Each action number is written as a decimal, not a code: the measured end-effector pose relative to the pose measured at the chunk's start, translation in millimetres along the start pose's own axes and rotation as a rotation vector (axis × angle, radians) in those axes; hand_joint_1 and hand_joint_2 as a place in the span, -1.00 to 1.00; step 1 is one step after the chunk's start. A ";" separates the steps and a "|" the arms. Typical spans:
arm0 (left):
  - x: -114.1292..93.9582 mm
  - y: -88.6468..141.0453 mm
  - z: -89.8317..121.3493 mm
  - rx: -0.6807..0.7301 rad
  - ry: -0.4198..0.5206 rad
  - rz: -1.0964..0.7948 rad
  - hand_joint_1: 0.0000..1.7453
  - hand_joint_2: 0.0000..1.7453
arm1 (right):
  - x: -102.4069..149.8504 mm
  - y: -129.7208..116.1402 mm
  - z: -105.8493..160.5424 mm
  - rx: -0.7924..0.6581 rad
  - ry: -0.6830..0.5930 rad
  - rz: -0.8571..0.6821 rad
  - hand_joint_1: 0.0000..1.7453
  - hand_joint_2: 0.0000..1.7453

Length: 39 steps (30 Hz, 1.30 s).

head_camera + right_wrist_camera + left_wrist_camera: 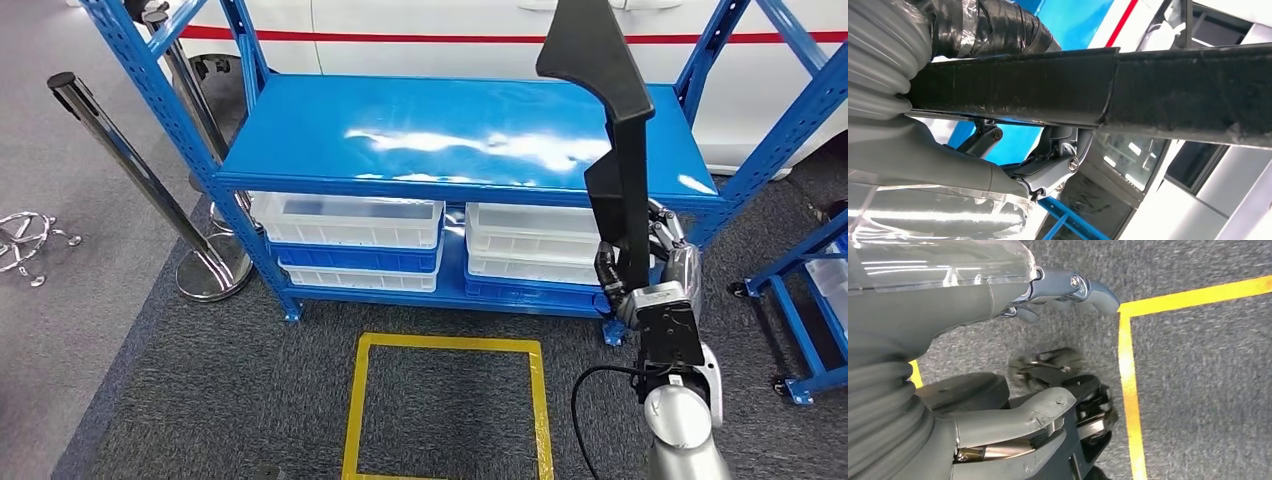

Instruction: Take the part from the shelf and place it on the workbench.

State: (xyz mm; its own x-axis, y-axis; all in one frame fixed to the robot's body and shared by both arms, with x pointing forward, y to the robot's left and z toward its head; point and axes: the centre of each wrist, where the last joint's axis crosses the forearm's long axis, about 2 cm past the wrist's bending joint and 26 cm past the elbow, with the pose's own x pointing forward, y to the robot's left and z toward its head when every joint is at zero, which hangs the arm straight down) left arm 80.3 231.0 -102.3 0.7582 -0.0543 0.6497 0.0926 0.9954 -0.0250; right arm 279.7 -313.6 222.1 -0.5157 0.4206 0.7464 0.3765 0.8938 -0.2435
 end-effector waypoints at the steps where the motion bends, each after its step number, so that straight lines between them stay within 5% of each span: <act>1: 0.0 0.0 0.0 0.000 0.000 -0.001 -1.00 1.00 | 0.0 0.0 0.0 0.000 0.000 0.000 1.00 1.00; 39: -2.4 -0.3 1.4 0.005 0.013 -0.004 -1.00 1.00 | 3.5 -0.2 -0.9 -0.006 -0.013 -0.001 1.00 1.00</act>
State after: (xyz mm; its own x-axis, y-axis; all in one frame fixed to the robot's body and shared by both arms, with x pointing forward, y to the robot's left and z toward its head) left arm 77.6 230.9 -102.8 0.7659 -0.0594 0.6402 0.0924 0.9956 -0.0181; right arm 278.6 -312.4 225.3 -0.5258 0.4213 0.7390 0.3805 0.8935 -0.2386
